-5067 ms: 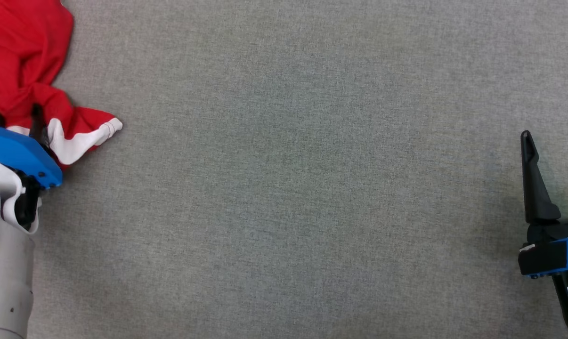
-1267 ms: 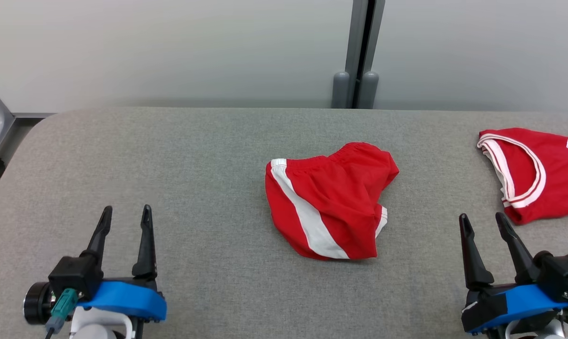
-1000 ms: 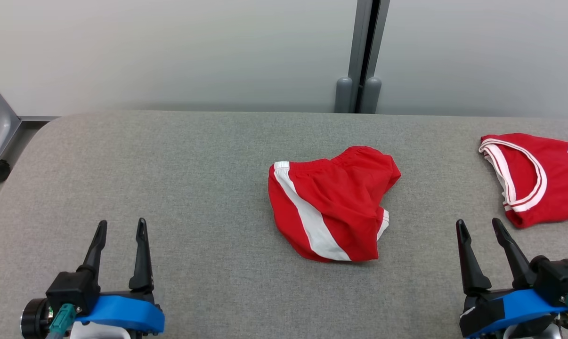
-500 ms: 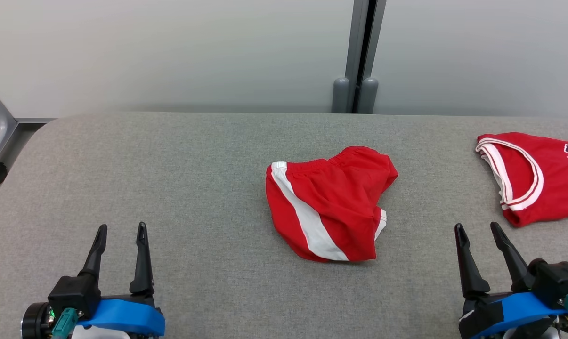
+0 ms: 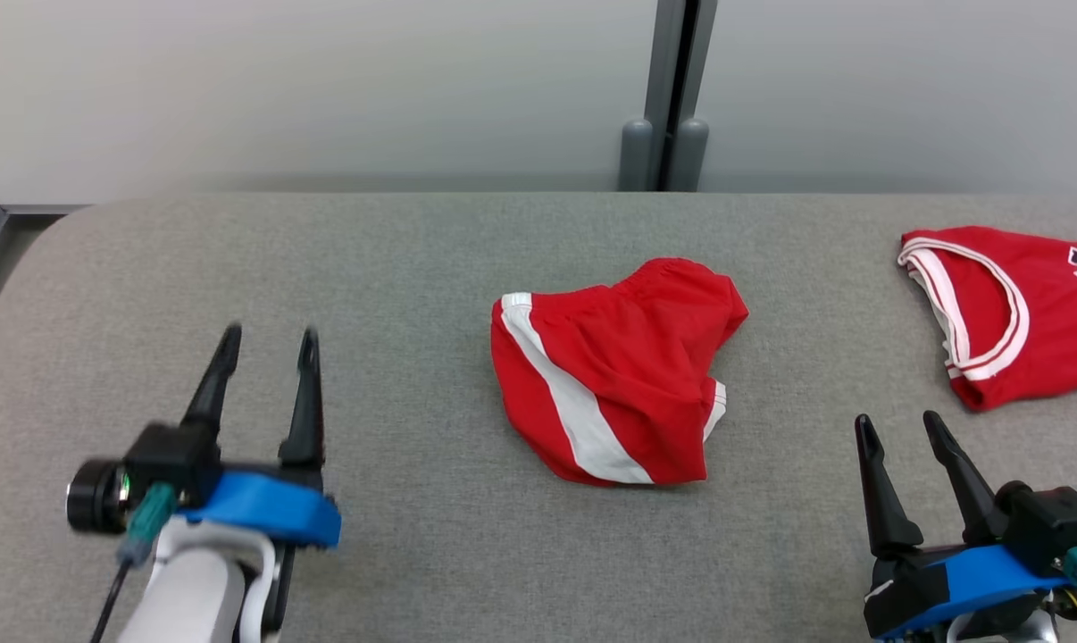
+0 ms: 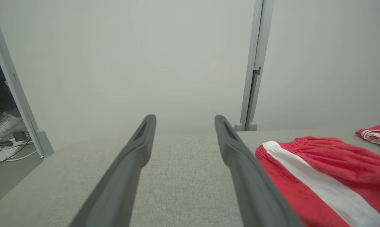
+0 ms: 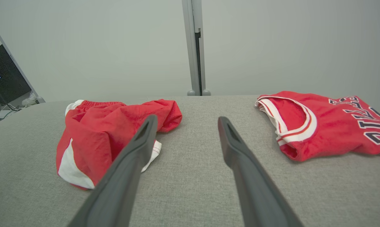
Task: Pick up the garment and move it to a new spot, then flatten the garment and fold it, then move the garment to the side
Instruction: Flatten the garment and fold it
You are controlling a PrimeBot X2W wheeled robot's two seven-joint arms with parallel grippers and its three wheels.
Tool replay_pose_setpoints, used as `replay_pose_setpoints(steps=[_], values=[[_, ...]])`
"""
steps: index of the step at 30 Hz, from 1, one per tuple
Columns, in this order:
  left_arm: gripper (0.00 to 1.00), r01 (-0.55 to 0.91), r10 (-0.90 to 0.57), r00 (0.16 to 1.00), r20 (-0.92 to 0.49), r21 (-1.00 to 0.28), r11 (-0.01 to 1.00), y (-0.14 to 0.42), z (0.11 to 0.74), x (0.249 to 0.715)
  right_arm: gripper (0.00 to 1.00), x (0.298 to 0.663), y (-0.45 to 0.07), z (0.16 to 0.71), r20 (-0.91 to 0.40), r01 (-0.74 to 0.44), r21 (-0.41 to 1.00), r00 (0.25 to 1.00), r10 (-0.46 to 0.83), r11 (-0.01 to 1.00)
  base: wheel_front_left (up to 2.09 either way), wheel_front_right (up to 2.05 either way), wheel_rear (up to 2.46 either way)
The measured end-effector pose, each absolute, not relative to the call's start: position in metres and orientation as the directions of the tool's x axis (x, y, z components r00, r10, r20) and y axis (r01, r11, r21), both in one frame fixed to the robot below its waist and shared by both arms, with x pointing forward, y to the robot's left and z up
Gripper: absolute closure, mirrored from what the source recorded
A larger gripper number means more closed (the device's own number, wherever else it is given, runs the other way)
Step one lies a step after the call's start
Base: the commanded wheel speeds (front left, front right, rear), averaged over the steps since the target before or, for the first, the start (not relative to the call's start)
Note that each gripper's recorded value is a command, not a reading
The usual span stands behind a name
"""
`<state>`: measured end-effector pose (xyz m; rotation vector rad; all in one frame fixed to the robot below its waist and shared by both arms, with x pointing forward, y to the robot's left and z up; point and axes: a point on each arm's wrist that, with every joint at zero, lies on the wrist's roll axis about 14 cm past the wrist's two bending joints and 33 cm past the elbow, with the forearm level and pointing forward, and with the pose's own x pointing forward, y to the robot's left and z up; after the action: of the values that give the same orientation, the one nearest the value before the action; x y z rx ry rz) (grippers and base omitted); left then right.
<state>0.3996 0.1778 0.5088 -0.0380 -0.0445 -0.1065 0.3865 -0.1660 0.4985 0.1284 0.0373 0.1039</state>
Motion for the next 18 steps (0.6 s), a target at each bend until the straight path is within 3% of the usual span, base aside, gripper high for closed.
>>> replay_pose_setpoints(steps=[10, 18], values=[[0.0, 0.316, -0.316, 0.946, 0.069, -0.003, 0.949, 0.107, 0.541, 0.472, 0.0, 0.391, -0.187, 0.483, -0.072, -0.034, 0.127, 0.996, 0.043, 0.991, 0.0, 0.0, 0.0], [0.0, 0.434, -0.432, 0.89, -0.149, -0.018, 0.901, 0.059, 0.487, 0.492, 0.0, 0.395, -0.204, 0.47, -0.092, 0.022, 0.126, 0.996, -0.01, 0.992, 0.0, 0.0, 0.0]])
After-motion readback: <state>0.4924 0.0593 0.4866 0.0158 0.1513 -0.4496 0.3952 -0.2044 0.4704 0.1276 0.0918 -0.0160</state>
